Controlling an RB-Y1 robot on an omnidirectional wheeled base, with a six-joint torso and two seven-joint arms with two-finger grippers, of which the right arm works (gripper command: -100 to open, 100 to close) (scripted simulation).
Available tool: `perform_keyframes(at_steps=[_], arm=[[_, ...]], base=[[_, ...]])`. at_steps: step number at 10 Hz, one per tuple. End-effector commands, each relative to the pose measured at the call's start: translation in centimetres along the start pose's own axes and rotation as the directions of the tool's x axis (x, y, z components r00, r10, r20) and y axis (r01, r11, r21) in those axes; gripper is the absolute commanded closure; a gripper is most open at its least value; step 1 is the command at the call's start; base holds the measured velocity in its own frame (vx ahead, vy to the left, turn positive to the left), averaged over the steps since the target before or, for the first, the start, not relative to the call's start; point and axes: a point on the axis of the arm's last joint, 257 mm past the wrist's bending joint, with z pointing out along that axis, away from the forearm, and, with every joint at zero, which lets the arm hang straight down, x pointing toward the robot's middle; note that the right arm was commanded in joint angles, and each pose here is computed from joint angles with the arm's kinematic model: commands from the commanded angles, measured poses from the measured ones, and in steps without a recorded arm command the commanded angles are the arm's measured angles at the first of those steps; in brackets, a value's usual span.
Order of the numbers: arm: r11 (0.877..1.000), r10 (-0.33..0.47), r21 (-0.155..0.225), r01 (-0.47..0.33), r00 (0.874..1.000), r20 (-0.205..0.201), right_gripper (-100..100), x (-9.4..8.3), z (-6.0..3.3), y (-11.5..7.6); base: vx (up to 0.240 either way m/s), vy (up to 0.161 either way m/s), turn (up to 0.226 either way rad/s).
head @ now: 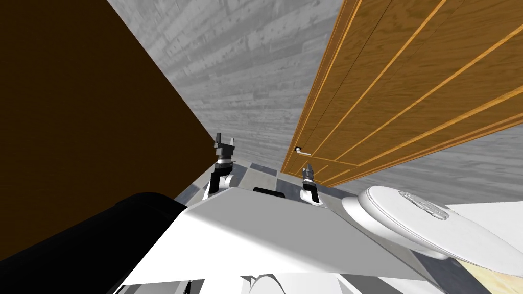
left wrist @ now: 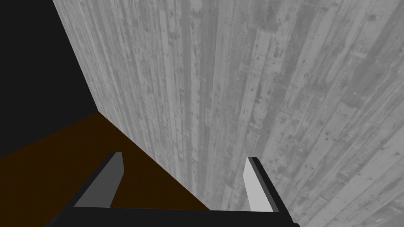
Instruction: Pull the door open
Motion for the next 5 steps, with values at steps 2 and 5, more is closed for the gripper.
perform_keyframes(at_steps=[2, 5], arm=[[1.0, 0.002, 0.022, -0.002, 1.0, 0.009, -100, -0.4, -0.05, -1.0], [0.999, 0.003, 0.042, -0.004, 1.0, 0.019, -100, -0.8, -0.13, -1.9]], base=[[0.069, -0.039, 0.094], [0.064, -0.042, 0.08]])
